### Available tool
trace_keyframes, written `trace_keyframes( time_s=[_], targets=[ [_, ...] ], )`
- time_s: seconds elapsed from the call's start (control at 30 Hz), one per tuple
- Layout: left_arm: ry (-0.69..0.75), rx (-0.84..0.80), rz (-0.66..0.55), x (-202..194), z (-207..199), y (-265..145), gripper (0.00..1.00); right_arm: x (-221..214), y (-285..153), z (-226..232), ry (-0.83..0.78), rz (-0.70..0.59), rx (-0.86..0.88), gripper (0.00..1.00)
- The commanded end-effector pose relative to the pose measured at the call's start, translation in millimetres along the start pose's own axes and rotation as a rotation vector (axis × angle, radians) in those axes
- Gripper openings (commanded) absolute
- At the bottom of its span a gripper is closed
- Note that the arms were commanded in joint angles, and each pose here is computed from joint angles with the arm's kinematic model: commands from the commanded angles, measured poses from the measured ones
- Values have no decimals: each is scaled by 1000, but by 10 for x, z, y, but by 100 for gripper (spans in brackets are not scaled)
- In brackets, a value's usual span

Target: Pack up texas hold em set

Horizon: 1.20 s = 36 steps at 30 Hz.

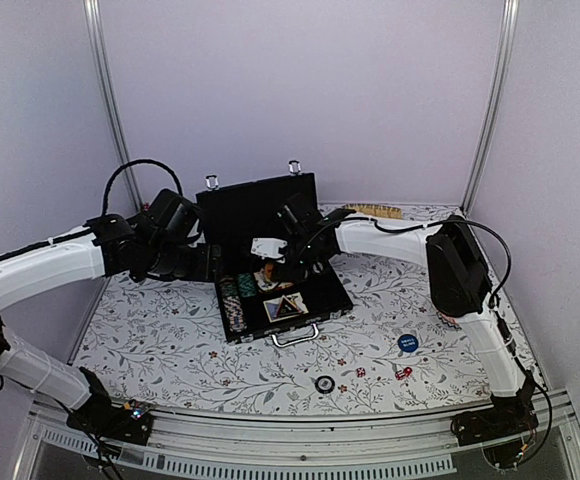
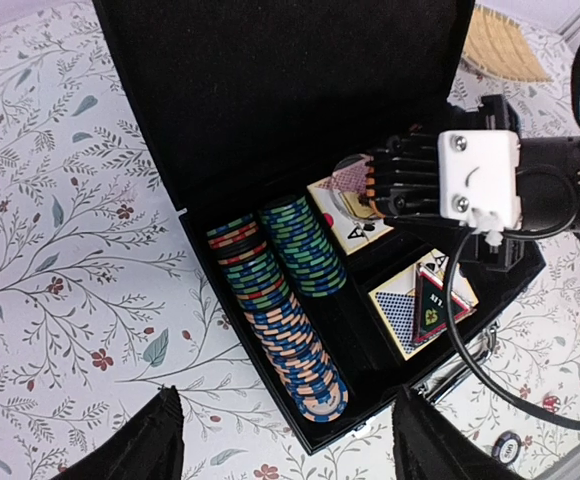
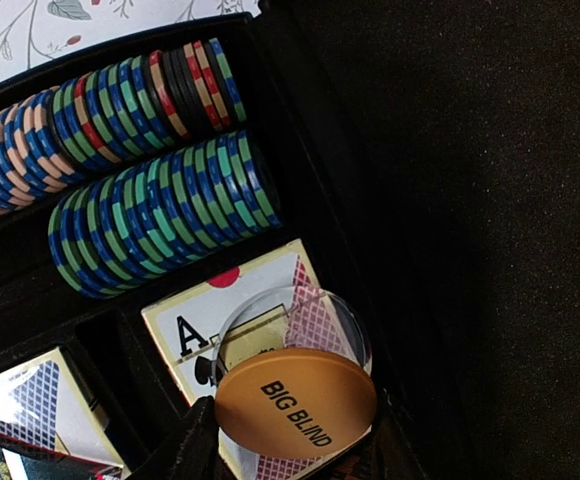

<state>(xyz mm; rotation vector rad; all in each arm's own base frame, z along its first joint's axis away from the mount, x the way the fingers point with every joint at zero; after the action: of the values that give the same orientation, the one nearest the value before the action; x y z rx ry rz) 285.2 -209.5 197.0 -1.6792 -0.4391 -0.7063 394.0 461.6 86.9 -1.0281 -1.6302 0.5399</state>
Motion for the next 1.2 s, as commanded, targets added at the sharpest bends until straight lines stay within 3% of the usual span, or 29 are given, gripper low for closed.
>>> trace_keyframes(
  time_s=[0.0, 0.63, 0.8, 0.9, 1.17],
  targets=[
    [-33, 25, -4, -34, 118, -43, 72, 152, 66, -110, 11, -77, -30, 50],
    [-27, 24, 17, -124, 134, 29, 72, 109, 171, -87, 15, -68, -23, 59],
    [-26, 17, 10, -107, 115, 48, 72, 306, -206, -99, 34, -124, -5, 61],
    [-17, 16, 11, -94, 102, 60, 72, 442, -669, -116, 30, -176, -12, 64],
    [49, -23, 23, -55, -22, 192, 72, 26, -1346, 52, 108, -140, 27, 65]
  ],
)
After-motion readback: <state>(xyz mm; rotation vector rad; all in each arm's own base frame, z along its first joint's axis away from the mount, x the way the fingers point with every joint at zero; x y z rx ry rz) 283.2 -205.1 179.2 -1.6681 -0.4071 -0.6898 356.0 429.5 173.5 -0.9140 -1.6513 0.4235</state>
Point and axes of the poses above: each gripper's point midway between its finger pads, its own y axis out along the fingers, its own z axis along the line the jaws close on, x = y × z, the point moved 2 cm from there along -y, back along the fingers, and after that the axes turned 4 degrees about y, right-handed, at the moved point
